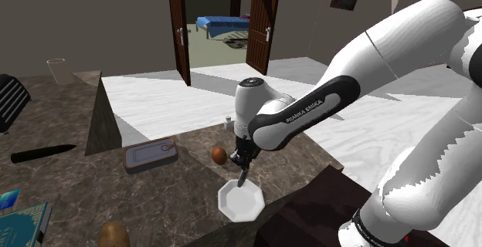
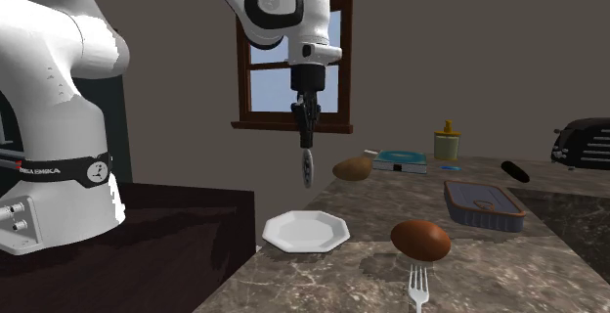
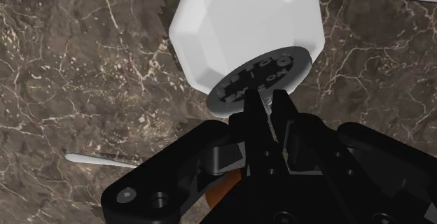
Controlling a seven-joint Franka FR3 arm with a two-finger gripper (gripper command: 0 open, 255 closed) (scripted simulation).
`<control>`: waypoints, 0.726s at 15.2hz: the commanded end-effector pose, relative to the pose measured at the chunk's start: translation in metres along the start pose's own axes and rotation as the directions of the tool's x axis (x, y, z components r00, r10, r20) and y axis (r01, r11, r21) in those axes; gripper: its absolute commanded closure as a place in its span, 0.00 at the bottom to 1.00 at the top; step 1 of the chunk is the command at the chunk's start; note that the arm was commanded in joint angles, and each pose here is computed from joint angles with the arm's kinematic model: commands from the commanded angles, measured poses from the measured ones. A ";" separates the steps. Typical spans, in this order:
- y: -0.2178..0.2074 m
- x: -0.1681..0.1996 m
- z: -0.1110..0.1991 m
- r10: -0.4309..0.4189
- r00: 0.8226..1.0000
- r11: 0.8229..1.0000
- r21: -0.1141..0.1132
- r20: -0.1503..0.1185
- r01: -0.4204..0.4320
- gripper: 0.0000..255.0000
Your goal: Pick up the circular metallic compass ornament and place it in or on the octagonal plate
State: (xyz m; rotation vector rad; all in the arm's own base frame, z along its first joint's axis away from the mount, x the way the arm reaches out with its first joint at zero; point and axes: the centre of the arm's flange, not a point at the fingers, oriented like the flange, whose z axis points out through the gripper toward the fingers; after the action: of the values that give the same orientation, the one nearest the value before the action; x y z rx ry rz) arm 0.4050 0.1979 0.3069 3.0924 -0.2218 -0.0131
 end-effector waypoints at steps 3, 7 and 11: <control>0.000 0.000 0.020 0.000 1.000 1.000 0.000 -0.001 0.000 1.00; -0.001 0.000 0.041 0.000 1.000 1.000 0.000 -0.001 0.000 1.00; -0.002 0.000 0.063 0.000 1.000 1.000 0.000 -0.001 0.000 1.00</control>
State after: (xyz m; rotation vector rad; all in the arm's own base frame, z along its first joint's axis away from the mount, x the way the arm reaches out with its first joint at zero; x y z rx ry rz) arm 0.4047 0.1966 0.2488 3.0923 -0.2221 -0.0131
